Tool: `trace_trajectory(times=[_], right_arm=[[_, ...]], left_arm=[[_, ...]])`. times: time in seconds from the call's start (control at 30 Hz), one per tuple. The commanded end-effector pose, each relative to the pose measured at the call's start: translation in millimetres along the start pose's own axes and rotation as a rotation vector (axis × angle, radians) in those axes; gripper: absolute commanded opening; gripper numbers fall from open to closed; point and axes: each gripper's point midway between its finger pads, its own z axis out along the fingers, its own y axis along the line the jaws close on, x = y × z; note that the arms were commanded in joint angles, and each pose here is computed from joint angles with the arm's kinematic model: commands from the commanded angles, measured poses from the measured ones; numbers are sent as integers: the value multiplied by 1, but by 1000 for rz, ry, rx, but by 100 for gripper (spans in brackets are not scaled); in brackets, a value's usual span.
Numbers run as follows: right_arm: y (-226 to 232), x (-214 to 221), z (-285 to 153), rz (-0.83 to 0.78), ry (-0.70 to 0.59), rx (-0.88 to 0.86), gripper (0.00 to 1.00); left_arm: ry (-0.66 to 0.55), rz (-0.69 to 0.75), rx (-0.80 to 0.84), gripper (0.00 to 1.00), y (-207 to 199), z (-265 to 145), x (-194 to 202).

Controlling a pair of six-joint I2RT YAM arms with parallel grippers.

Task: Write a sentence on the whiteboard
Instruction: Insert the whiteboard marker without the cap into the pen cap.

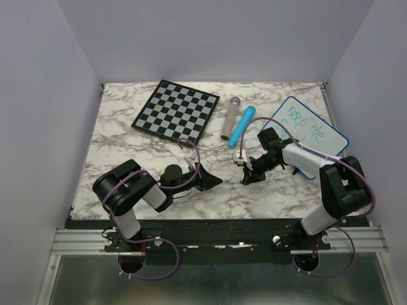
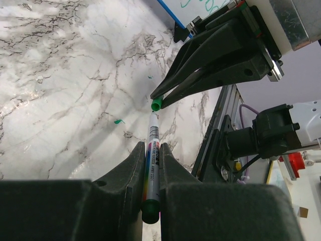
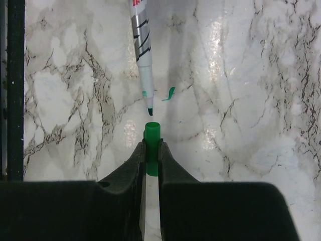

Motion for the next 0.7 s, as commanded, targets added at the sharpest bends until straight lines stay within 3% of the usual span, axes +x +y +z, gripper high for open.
trace_trajectory(times=[0.0, 0.67], right_arm=[[0, -13, 6, -9, -46, -28, 1], [-3, -17, 9, 14, -43, -33, 1]], left_arm=[[-220, 158, 309, 0, -77, -5, -54], [-211, 156, 318, 0, -79, -5, -52]])
